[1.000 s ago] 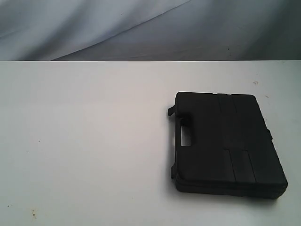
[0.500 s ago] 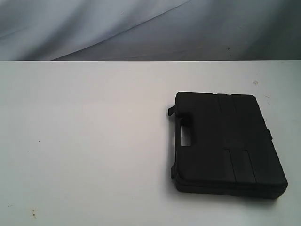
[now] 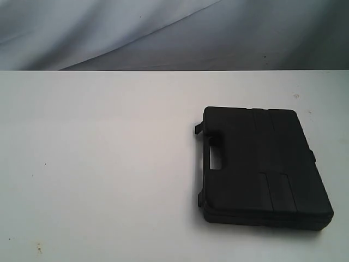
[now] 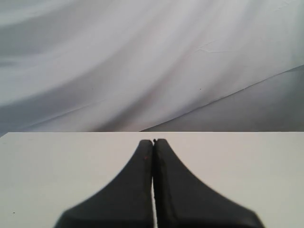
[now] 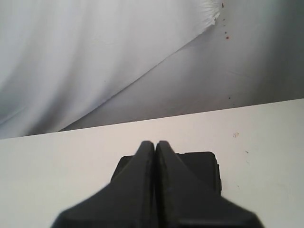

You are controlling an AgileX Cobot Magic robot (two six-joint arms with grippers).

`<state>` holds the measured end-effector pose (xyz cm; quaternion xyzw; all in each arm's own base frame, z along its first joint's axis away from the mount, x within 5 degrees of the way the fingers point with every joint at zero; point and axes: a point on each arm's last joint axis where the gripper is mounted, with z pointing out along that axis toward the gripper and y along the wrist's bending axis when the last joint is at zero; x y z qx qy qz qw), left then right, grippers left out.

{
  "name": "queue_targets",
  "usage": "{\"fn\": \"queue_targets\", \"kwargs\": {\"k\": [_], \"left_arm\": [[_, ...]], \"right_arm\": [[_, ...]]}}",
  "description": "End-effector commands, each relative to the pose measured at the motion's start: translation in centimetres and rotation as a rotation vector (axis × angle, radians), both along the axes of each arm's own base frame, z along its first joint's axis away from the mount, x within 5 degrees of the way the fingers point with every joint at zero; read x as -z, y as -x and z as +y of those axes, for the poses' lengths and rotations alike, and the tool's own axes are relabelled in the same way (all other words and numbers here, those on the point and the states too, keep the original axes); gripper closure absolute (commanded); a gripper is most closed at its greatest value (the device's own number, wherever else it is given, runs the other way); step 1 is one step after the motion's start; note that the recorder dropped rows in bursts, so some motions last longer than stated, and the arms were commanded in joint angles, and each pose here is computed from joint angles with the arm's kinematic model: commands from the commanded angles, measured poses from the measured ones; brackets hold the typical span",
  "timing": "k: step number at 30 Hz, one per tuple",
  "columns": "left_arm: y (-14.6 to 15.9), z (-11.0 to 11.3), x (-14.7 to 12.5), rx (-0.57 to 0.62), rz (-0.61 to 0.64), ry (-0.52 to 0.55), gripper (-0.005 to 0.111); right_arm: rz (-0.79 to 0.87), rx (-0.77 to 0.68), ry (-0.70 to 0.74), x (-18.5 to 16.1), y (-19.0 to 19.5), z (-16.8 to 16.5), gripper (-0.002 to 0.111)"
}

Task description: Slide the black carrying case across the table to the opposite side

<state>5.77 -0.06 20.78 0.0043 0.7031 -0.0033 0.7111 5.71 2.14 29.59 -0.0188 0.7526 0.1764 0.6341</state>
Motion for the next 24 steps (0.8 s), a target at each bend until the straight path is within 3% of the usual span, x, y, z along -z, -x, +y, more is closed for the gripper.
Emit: {"fn": "queue_targets", "kwargs": {"k": [1, 10, 24], "left_arm": [[0.0, 0.0, 0.0, 0.001, -0.009, 0.011, 0.107], [0.0, 0.0, 0.0, 0.001, -0.009, 0.011, 0.107], [0.0, 0.0, 0.0, 0.001, -0.009, 0.011, 0.107]], "right_arm": [[-0.005, -0.026, 0.047, -2.2, 0.9, 0.0, 0.108], [0.194, -0.057, 0.084, -4.8, -3.7, 1.0, 0.108], [0.420, -0.111, 0.081, -5.2, -10.2, 2.8, 0.108]]}}
